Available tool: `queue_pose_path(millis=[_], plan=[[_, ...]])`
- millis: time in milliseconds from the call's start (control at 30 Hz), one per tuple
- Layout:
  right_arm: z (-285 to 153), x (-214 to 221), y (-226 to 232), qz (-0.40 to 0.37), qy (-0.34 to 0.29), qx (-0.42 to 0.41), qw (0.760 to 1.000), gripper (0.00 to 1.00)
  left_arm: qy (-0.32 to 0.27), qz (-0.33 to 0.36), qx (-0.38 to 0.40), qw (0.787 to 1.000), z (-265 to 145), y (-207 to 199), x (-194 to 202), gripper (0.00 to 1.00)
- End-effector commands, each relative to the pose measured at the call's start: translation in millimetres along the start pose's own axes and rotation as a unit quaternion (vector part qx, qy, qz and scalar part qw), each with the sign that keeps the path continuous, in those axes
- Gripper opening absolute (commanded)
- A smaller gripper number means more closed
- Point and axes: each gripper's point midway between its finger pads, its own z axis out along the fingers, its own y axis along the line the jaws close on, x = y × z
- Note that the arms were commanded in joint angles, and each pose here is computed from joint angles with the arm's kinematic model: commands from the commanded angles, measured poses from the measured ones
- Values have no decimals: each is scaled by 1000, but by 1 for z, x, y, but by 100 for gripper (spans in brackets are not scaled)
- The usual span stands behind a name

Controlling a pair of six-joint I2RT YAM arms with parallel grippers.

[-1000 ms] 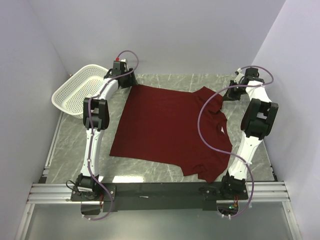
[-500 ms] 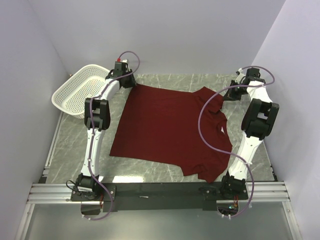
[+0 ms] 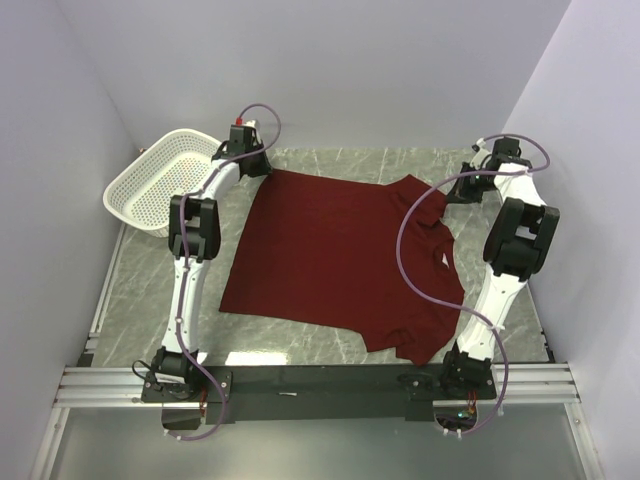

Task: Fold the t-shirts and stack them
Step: Flatten the tshirt out

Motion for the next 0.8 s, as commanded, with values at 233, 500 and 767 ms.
queue_pose_path(millis=[233, 500, 767], plan=[[-84, -12, 61, -106, -110, -26, 988, 0, -160, 66, 82, 982, -147, -85, -117, 0], [-153, -1, 97, -206, -197, 36, 958, 0, -201, 83, 73, 973, -240, -72, -131, 0], [-313, -52, 161, -279, -354, 93, 888, 0, -299, 91, 70, 947, -355, -86, -176, 0]])
